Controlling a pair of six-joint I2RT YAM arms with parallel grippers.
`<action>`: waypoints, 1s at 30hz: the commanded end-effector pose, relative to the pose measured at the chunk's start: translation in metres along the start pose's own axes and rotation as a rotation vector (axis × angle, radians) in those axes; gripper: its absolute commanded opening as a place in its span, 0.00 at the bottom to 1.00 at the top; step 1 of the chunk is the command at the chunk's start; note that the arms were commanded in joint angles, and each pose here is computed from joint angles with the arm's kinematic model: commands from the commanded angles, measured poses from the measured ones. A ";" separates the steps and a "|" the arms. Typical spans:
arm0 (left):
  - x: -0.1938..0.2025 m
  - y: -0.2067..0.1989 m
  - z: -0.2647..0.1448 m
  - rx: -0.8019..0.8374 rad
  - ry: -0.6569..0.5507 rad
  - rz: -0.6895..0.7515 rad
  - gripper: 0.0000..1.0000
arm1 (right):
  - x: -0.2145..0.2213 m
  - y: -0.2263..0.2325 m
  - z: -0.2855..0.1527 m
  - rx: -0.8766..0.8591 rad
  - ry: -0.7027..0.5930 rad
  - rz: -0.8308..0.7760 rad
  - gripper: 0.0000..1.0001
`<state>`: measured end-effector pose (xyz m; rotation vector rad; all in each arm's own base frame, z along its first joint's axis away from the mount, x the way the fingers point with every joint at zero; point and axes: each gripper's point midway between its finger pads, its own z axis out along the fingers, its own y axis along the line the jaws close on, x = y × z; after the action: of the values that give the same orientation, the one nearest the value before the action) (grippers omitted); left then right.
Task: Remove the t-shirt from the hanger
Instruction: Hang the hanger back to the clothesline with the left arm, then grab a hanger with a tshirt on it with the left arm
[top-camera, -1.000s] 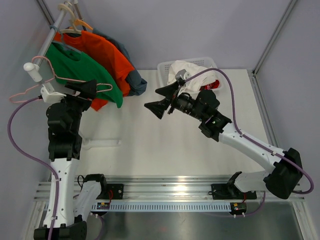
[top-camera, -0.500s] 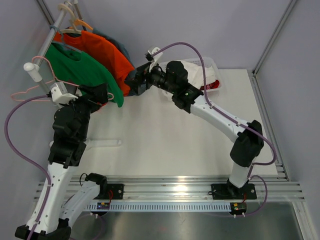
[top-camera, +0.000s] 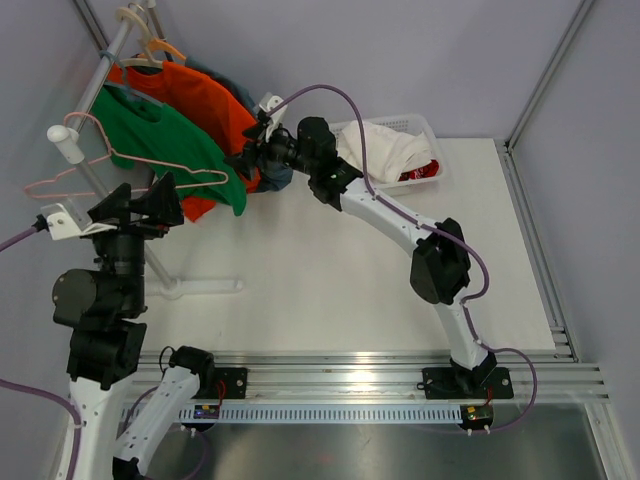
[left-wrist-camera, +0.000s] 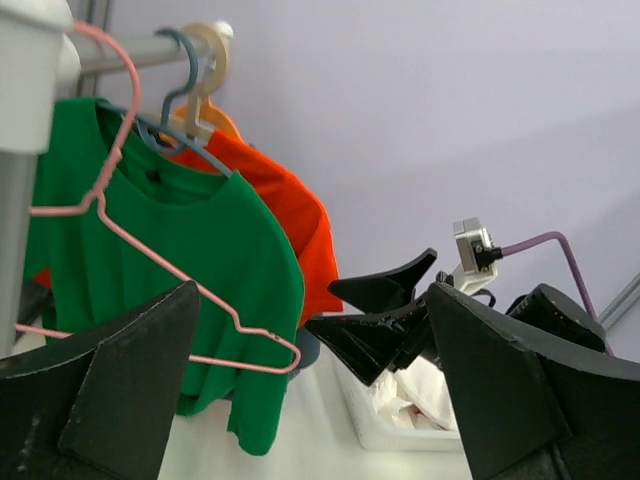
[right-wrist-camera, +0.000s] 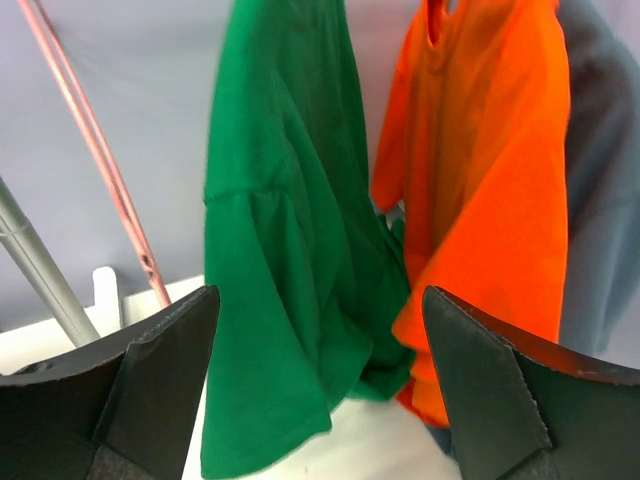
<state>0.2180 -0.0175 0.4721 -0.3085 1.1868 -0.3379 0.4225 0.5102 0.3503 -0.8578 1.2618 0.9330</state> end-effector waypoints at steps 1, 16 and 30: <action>-0.028 -0.002 -0.004 -0.003 -0.053 0.076 0.99 | -0.058 0.008 0.006 -0.066 -0.174 -0.076 0.89; -0.029 0.019 -0.007 -0.094 -0.024 0.200 0.99 | -0.066 0.016 0.024 -0.150 -0.254 -0.033 0.87; -0.019 0.025 0.009 -0.139 0.021 0.264 0.99 | -0.054 0.026 0.043 -0.143 -0.262 -0.065 0.69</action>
<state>0.2228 0.0078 0.4689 -0.2547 1.2855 -0.0625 0.4241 0.5517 0.3691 -0.8721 1.0585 1.0920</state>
